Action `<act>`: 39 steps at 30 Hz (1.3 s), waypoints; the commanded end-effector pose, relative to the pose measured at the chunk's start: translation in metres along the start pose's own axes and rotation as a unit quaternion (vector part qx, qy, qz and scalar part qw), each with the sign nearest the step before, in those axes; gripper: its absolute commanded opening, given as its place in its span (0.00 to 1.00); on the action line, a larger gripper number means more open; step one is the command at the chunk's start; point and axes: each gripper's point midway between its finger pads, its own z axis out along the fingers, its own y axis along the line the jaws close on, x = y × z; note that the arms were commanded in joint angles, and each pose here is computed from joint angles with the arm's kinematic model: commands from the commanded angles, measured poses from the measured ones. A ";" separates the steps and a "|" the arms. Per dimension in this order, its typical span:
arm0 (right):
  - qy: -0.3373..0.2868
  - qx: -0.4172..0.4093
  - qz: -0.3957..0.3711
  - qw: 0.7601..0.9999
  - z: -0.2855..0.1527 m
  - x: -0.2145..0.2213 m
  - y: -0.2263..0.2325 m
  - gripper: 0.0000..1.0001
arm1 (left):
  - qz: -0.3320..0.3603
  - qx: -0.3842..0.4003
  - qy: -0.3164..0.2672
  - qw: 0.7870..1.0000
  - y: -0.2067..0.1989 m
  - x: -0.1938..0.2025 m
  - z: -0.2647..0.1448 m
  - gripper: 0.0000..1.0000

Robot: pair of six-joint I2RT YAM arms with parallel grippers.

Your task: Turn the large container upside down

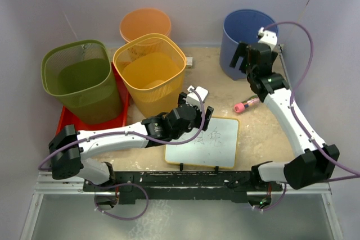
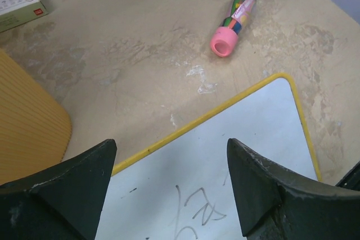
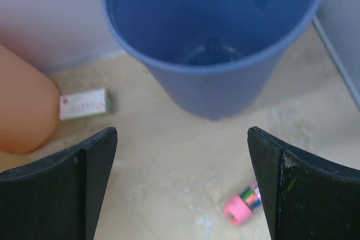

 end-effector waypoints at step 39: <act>0.045 -0.190 -0.094 0.976 0.033 -0.041 0.049 0.99 | 0.018 -0.027 -0.020 0.999 0.009 -0.033 -0.012 0.68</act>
